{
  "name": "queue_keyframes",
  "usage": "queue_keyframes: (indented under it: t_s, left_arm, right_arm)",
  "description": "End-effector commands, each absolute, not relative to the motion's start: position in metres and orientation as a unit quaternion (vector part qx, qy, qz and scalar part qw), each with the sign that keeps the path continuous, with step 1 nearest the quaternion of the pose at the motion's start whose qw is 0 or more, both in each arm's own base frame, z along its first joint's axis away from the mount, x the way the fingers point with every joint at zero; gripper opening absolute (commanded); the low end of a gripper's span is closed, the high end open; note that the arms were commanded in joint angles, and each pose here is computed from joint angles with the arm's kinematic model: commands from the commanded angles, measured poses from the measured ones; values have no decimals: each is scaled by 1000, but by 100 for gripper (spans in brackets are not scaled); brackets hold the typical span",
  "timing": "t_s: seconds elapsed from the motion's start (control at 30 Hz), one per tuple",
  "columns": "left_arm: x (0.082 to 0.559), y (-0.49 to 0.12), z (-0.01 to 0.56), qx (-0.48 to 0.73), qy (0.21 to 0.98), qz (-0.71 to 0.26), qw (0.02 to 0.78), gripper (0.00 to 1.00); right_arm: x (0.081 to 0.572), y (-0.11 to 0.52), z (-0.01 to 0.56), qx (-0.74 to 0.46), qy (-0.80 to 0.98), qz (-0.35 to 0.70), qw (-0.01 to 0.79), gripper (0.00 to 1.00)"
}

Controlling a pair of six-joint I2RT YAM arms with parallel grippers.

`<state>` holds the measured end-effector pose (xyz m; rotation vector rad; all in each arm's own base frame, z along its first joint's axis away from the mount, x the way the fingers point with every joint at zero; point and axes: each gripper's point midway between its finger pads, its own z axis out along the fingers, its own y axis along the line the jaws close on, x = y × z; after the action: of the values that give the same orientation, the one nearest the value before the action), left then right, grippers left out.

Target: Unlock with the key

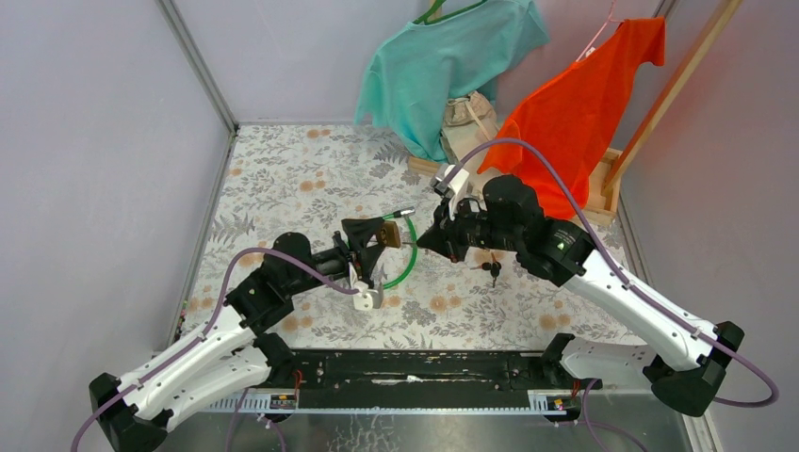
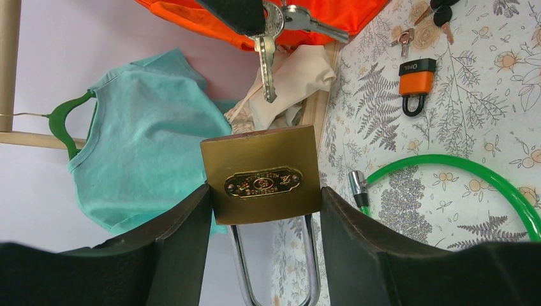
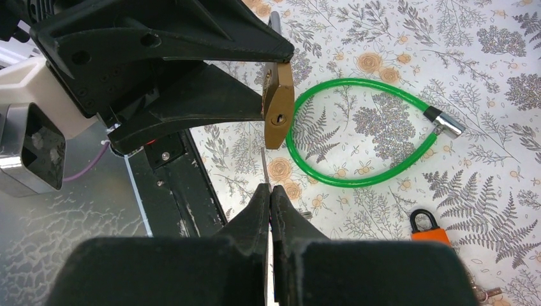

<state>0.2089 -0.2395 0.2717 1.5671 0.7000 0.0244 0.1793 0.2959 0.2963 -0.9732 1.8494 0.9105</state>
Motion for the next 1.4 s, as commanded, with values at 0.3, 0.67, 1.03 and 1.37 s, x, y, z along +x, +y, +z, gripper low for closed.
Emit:
queue_keyframes:
  t_s: [0.3, 0.67, 1.03, 1.37]
  left_arm:
    - [203, -240, 328, 655, 250, 34, 712, 0]
    - [195, -242, 327, 665, 230, 30, 710, 0]
    - [196, -242, 326, 666, 233, 33, 708, 0]
    - [195, -242, 325, 668, 231, 33, 707, 0]
  right_arm:
    - [186, 304, 331, -388, 703, 371, 466, 0]
    - [189, 310, 340, -388, 695, 377, 473, 0]
    - [192, 312, 334, -389, 702, 373, 465, 0]
    - [194, 316, 332, -388, 704, 375, 462, 0]
